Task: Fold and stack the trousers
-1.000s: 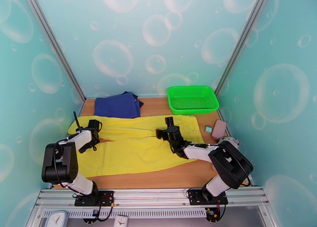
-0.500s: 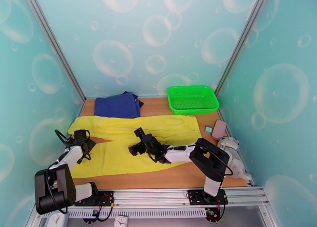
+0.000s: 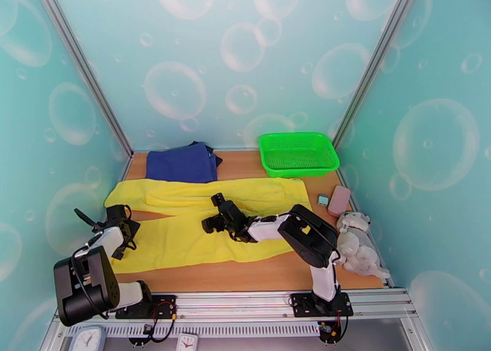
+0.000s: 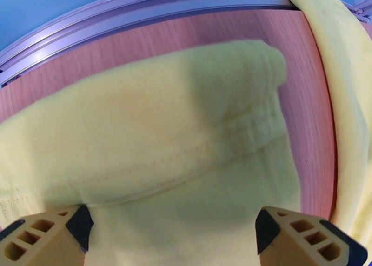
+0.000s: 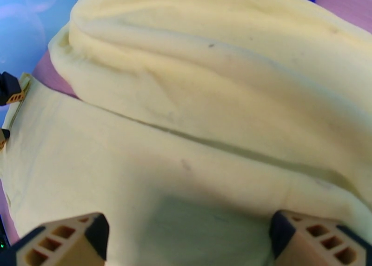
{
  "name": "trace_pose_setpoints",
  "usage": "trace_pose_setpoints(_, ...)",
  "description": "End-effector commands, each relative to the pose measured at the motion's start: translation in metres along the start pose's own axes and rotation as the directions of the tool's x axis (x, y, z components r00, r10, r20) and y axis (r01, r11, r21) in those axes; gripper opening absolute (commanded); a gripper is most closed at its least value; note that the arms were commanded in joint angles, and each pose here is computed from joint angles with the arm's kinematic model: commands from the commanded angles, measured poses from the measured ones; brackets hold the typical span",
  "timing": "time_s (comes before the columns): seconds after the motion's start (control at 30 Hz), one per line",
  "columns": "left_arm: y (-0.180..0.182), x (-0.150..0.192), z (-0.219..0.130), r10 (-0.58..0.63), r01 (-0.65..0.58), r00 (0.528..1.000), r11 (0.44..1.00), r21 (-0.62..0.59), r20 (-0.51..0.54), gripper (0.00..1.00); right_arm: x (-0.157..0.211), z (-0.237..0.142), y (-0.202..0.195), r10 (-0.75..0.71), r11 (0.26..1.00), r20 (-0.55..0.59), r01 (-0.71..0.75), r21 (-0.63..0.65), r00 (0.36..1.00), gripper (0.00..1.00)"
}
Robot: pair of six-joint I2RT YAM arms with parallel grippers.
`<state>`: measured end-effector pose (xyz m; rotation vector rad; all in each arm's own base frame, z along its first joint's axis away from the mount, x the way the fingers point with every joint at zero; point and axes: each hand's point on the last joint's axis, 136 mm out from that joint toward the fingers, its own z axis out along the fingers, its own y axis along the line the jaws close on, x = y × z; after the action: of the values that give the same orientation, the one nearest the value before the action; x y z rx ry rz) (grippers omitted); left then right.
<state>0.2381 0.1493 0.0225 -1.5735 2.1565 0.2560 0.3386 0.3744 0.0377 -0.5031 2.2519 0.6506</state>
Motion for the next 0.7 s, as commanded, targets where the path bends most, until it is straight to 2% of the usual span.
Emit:
trace_pose_setpoints(0.0,0.010,-0.015,0.005,-0.053,0.055,0.998,0.997,-0.060,0.047,0.99,0.049,0.006,-0.040,0.092,0.990,-0.153,-0.073,0.124,0.984,0.97)
trace_pose_setpoints(0.17,0.032,-0.026,0.010,-0.087,0.101,0.993,0.980,-0.171,0.085,0.99,0.058,0.004,-0.053,0.118,0.983,-0.187,-0.088,0.161,0.975,0.97)
trace_pose_setpoints(0.33,0.040,-0.046,0.007,-0.125,0.154,0.981,0.968,-0.201,0.151,0.99,0.059,0.002,-0.060,0.129,0.981,-0.190,-0.097,0.169,0.973,0.97)
trace_pose_setpoints(0.67,0.018,-0.109,-0.032,-0.174,0.223,0.923,0.969,-0.110,0.342,0.99,0.052,-0.001,-0.049,0.084,0.988,-0.169,-0.060,0.142,0.982,0.97)
